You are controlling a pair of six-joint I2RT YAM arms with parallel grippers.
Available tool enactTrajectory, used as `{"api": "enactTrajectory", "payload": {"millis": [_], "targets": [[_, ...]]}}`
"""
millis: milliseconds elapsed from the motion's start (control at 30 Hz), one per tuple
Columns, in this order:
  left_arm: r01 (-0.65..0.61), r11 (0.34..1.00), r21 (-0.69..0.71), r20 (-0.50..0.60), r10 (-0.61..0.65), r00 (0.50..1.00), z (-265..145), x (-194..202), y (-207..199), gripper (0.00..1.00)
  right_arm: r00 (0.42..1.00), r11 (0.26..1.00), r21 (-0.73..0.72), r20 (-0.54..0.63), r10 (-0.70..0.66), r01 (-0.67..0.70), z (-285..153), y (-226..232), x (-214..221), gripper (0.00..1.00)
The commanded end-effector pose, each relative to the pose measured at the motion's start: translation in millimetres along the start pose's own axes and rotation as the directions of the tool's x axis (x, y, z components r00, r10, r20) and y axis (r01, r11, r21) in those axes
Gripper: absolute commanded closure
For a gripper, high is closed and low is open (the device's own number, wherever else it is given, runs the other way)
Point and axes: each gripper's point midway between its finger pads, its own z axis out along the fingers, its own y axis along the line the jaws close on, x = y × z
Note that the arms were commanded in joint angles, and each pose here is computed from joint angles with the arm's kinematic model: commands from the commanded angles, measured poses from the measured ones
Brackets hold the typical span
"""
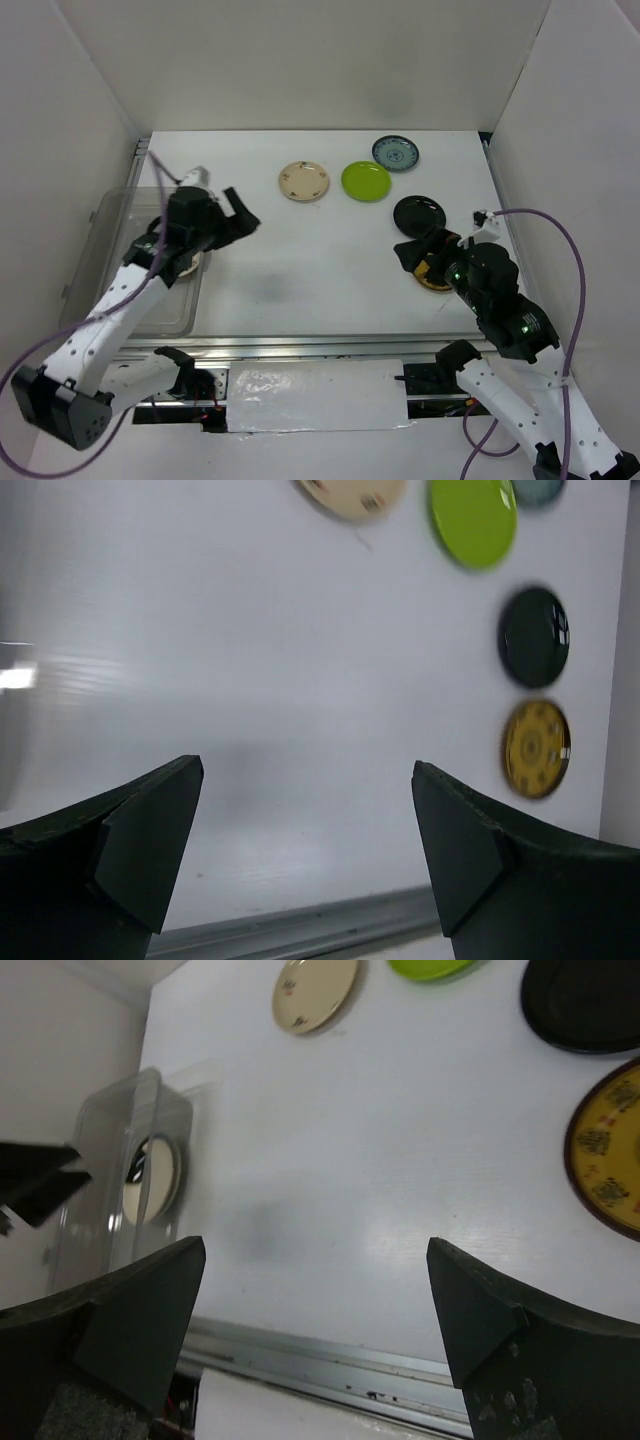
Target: Place the plates into the plastic bin on the countertop
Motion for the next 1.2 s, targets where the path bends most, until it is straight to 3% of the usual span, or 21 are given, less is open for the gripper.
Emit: {"api": "enactTrajectory", "payload": {"millis": [0, 33, 133, 233, 400, 500, 600, 667, 967, 1100, 1167], "targets": [[-0.08, 0.979, 0.189, -0.097, 0.1, 0.99, 24.1, 51.7, -62.5, 0.01, 0.989, 0.981, 0.168, 0.129, 0.071, -0.092, -5.8, -23.1, -29.4, 0.0], [-0.127, 0.962, 0.242, -0.161, 0.169, 0.972, 32.5, 86.7, -86.3, 0.01, 0.985, 0.981, 0.162, 0.152, 0.08, -0.105, -10.8, -22.5, -33.8, 0.0], [-0.152, 0.901, 0.406, -0.194, 0.247, 0.949, 40.0, 130.8, -147.9, 0.01, 0.967, 0.978, 0.146, 0.226, 0.114, -0.15, -27.2, -21.8, -47.2, 0.0], [-0.125, 0.89, 0.439, -0.32, 0.285, 0.903, 90.6, 197.3, -179.1, 0.01, 0.959, 0.974, 0.152, 0.255, 0.127, -0.169, -40.0, -23.0, -53.9, 0.0], [-0.018, 0.842, 0.54, -0.359, 0.249, 0.9, 135.3, 240.3, -254.0, 0.01, 0.966, 0.979, 0.132, 0.228, 0.123, -0.155, -43.6, -20.0, -48.6, 0.0], [-0.022, 0.873, 0.486, -0.405, 0.248, 0.88, 180.6, 285.7, -257.8, 0.01, 0.97, 0.981, 0.131, 0.216, 0.114, -0.144, -45.9, -21.3, -44.8, 0.0], [-0.004, 0.88, 0.475, -0.416, 0.229, 0.88, 198.4, 299.6, -273.7, 0.01, 0.969, 0.984, 0.115, 0.22, 0.109, -0.137, -50.6, -21.1, -43.5, 0.0], [-0.011, 0.912, 0.41, -0.455, 0.215, 0.864, 219.3, 322.1, -257.7, 0.02, 0.971, 0.986, 0.104, 0.217, 0.104, -0.129, -52.7, -20.6, -41.8, 0.0], [-0.013, 0.941, 0.338, -0.528, 0.201, 0.825, 244.9, 364.0, -240.5, 0.28, 0.976, 0.991, 0.06, 0.191, 0.108, -0.122, -51.4, -14.5, -35.5, 0.0], [-0.01, 0.939, 0.345, -0.545, 0.209, 0.812, 244.8, 371.7, -237.9, 0.61, 0.976, 0.991, 0.047, 0.187, 0.111, -0.122, -50.3, -13.6, -33.1, 0.0], [-0.005, 0.934, 0.359, -0.547, 0.215, 0.809, 242.6, 373.7, -240.0, 0.64, 0.976, 0.992, 0.041, 0.187, 0.112, -0.122, -50.6, -12.9, -32.6, 0.0]]}}
